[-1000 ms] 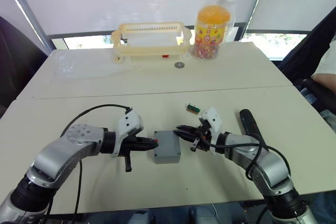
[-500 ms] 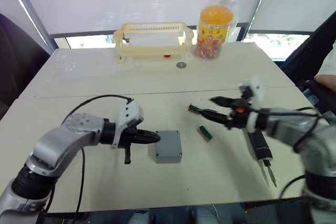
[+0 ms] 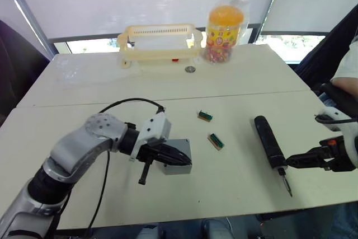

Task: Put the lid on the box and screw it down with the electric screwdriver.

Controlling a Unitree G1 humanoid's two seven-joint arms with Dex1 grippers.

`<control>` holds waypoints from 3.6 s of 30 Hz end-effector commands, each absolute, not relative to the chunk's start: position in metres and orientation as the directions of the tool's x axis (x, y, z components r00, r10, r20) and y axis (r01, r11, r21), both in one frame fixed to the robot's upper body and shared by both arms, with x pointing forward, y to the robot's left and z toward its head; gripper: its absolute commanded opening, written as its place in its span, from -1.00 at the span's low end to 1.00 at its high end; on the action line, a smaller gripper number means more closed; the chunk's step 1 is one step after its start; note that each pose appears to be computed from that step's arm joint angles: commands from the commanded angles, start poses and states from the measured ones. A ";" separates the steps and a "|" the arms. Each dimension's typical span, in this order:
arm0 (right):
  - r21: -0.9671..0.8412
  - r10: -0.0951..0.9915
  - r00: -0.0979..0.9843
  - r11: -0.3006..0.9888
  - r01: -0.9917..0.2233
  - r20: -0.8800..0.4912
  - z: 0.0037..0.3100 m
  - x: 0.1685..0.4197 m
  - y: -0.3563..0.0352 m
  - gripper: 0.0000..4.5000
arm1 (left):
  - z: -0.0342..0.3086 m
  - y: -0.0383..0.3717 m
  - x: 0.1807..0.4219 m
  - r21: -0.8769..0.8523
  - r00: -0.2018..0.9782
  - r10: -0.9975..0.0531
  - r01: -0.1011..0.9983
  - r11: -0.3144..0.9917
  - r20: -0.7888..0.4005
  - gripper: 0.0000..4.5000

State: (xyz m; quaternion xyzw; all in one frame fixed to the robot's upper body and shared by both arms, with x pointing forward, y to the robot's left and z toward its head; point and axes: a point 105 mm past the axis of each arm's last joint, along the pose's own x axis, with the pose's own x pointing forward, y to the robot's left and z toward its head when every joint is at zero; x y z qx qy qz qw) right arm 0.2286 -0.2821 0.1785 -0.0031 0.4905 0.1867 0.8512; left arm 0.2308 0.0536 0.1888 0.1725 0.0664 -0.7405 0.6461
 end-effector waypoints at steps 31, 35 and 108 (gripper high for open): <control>0.169 0.219 0.422 0.974 -0.153 -0.880 0.114 0.271 -0.277 -0.23 | 0.172 0.064 0.229 0.085 0.083 -0.941 0.995 0.058 -0.329 -1.00; 0.276 0.312 0.644 0.948 -0.160 -0.699 0.161 0.297 -0.275 -0.23 | 0.179 0.081 0.245 0.069 0.132 -0.939 0.991 0.116 -0.317 -1.00; 0.055 0.643 0.680 0.711 -0.701 0.354 0.195 0.288 -0.062 -0.23 | 0.137 0.075 0.278 0.080 0.160 -0.888 0.987 0.139 -0.431 -0.02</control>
